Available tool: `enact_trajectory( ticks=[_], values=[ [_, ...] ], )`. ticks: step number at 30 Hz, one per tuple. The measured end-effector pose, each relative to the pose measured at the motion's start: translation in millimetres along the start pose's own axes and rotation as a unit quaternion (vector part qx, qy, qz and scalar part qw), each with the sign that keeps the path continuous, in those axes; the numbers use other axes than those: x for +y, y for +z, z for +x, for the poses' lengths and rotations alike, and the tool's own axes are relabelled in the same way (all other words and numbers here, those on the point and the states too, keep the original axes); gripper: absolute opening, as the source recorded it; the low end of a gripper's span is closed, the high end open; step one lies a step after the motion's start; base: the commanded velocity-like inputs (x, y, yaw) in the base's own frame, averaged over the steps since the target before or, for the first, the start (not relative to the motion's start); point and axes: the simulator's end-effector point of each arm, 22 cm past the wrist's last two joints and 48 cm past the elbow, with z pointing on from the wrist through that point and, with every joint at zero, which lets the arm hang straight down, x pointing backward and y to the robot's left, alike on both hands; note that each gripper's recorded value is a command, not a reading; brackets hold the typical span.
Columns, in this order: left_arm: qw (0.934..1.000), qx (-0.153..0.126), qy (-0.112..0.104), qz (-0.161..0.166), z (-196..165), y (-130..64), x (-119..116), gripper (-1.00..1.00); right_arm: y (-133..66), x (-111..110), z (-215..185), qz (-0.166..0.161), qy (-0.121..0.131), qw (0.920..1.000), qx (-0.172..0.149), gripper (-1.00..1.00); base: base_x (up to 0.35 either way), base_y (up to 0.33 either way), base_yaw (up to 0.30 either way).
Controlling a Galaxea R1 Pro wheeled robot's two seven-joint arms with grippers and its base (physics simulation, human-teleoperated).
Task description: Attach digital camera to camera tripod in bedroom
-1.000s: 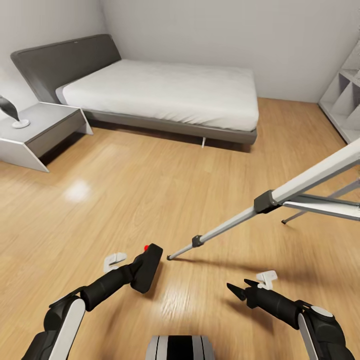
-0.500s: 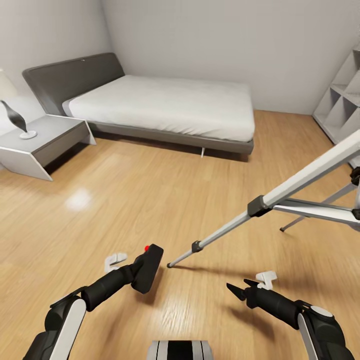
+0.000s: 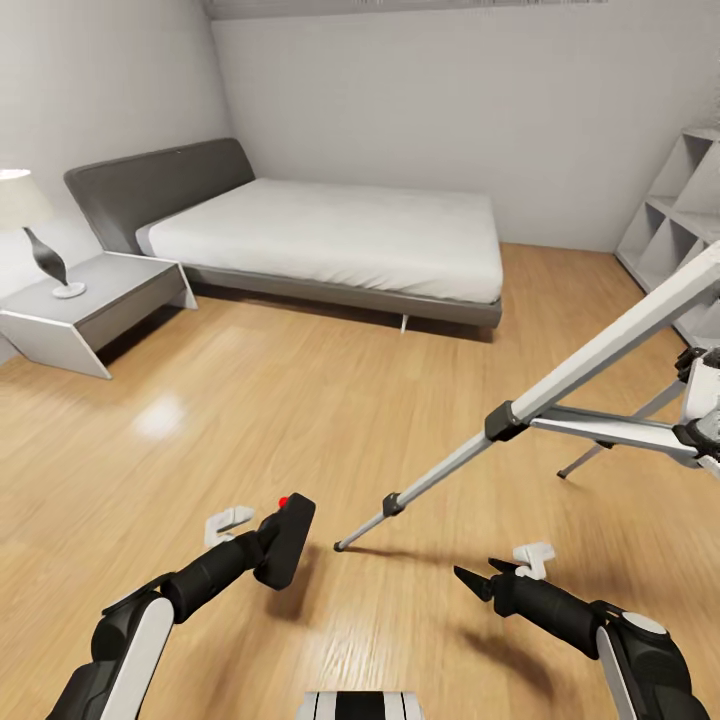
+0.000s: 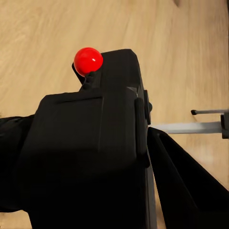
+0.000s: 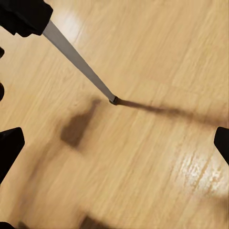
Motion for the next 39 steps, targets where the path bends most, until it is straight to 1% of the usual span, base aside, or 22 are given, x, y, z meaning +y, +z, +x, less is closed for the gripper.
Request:
enact_trajectory(
  ticks=[19,27,30,32,39],
  values=[
    [0.9994,-0.029,0.018,0.005,-27,-18.5,-21,-1.0,-17.4,16,-29,-0.003,-0.021,0.9993,-0.032,1.0,0.0,0.0,0.0],
    [0.9987,-0.044,0.024,0.014,-39,-28.1,-32,-1.0,-25.1,18,-40,0.004,-0.028,0.9986,-0.046,1.0,0.0,0.0,0.0],
    [0.9983,-0.051,0.025,0.013,-45,-32.7,-32,-1.0,-29.1,18,-45,0.007,-0.029,0.9982,-0.052,1.0,0.0,0.0,0.0],
    [0.9977,-0.064,0.021,0.005,-55,-39.7,-24,-1.0,-32.7,15,-48,0.013,-0.027,0.998,-0.056,1.0,0.0,0.0,0.0],
    [0.9966,-0.078,0.023,0.008,-67,-49.4,-30,-1.0,-39.9,20,-57,0.012,-0.033,0.9971,-0.068,1.0,0.0,0.0,0.0]
  ],
)
